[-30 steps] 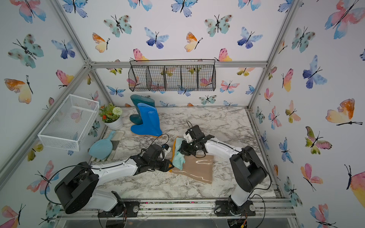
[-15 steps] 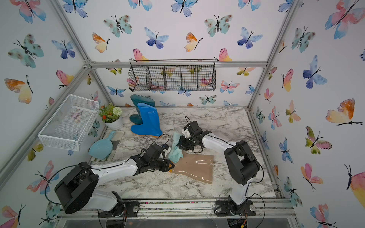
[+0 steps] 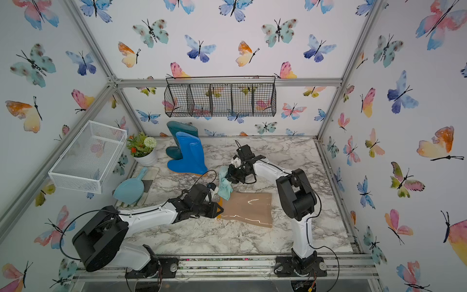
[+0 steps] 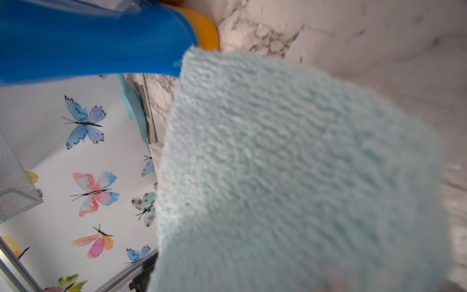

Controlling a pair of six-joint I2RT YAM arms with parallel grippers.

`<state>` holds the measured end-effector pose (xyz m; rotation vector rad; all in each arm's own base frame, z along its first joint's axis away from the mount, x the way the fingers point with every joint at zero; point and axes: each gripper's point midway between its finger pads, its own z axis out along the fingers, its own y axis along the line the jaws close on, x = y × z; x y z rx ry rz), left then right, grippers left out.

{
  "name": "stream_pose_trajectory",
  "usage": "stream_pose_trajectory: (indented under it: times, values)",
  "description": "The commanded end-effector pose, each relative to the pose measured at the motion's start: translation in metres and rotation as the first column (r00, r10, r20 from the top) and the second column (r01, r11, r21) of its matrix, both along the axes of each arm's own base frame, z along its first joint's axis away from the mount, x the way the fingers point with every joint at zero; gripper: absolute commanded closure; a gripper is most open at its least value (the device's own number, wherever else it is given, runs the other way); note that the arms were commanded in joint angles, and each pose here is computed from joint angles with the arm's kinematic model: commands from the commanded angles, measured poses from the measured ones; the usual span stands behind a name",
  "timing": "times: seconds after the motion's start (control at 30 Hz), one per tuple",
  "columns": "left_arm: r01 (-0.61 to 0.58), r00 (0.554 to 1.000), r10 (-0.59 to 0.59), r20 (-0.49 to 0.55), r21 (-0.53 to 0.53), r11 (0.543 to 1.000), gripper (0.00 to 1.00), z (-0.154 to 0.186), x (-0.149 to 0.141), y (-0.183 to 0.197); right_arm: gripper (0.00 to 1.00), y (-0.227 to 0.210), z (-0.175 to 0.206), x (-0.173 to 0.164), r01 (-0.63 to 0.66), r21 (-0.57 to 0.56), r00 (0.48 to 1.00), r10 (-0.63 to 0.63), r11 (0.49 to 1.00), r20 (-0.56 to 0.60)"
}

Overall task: Wipe the rubber boots with a cloth
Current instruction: Wipe the dirt off the rubber boot.

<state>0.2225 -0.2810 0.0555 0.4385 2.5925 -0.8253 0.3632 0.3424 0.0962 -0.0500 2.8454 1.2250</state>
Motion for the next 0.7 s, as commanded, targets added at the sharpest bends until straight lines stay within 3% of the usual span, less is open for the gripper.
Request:
stream_pose_trajectory:
  times: [0.0, 0.13, 0.3, 0.4, 0.57, 0.6, 0.67]
  values:
    - [0.104, 0.994, -0.102, -0.047, 0.031, 0.994, 1.0, -0.014, -0.021, -0.004, 0.99, -0.015, 0.004, 0.02, 0.037, -0.05, 0.995, -0.032, 0.998, 0.089]
    - [0.099, 0.994, -0.097, -0.055, 0.036, 0.994, 1.0, -0.018, -0.022, -0.004, 0.99, -0.038, -0.017, -0.019, 0.04, -0.08, 0.999, -0.037, 0.996, 0.029]
    - [0.111, 0.993, -0.109, -0.035, 0.073, 0.991, 1.0, -0.017, -0.014, -0.004, 0.99, -0.107, -0.055, -0.061, 0.133, -0.182, 0.988, -0.144, 0.974, -0.049]
    - [0.141, 0.99, -0.138, -0.035, 0.1, 0.985, 1.0, -0.018, -0.008, -0.008, 0.99, -0.161, -0.064, -0.068, 0.232, -0.216, 0.963, -0.255, 0.948, -0.083]
    - [0.164, 0.986, -0.161, -0.034, 0.136, 0.977, 1.0, -0.014, 0.003, -0.015, 0.99, -0.231, -0.051, -0.068, 0.328, -0.298, 0.934, -0.355, 0.896, -0.038]
    - [0.161, 0.987, -0.159, -0.022, 0.139, 0.977, 0.98, -0.01, 0.006, -0.016, 0.99, -0.24, -0.044, -0.066, 0.348, -0.299, 0.929, -0.37, 0.889, -0.019]
    - [0.155, 0.987, -0.158, 0.009, 0.151, 0.976, 0.78, 0.0, 0.01, -0.015, 0.99, -0.252, -0.026, -0.059, 0.383, -0.292, 0.92, -0.391, 0.876, 0.034]
